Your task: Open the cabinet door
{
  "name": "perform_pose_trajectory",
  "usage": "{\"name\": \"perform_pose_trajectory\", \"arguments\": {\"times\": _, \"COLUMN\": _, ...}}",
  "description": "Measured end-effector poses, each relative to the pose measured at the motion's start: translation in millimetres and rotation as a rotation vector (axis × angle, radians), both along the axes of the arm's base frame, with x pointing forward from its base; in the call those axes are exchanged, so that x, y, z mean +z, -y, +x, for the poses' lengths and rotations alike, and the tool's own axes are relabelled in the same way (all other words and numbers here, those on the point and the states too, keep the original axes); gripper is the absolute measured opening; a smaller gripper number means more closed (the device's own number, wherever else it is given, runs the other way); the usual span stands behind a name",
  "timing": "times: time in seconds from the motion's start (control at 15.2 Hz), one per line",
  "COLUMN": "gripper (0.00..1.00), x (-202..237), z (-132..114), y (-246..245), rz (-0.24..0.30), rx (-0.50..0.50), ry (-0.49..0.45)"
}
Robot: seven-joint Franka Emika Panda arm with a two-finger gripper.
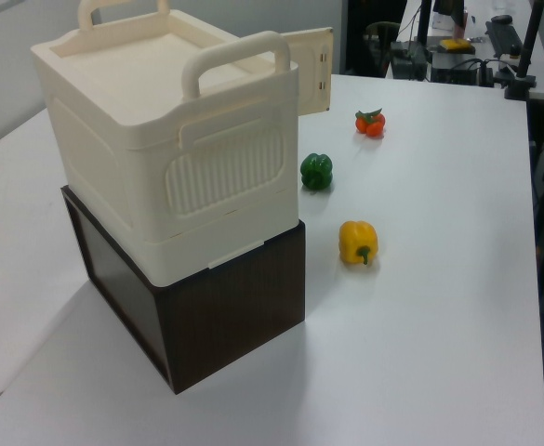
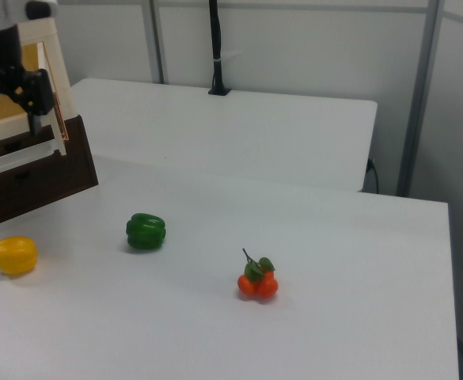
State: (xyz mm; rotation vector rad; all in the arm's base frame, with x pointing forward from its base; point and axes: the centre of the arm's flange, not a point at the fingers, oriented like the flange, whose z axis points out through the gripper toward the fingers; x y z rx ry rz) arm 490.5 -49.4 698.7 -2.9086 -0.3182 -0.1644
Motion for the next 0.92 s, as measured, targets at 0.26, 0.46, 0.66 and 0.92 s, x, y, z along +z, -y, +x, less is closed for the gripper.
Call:
{"name": "perform_pose_trajectory", "arguments": {"times": 0.26, "gripper": 1.00, "x": -1, "z": 20, "y": -43, "rz": -0.070, "rx": -0.190, "ry": 0.041}}
{"name": "perform_pose_trajectory", "arguments": {"times": 0.46, "gripper": 1.00, "x": -27, "z": 46, "y": -53, "rz": -0.147, "rx": -0.203, "ry": 0.088}}
{"name": "perform_pose_trajectory", "arguments": {"times": 0.66, "gripper": 1.00, "x": -42, "z": 58, "y": -51, "rz": -0.168, "rx": -0.144, "ry": 0.100}}
{"name": "perform_pose_trajectory", "arguments": {"times": 0.92, "gripper": 1.00, "x": -42, "z": 58, "y": -49, "rz": -0.172, "rx": -0.121, "ry": 0.103}}
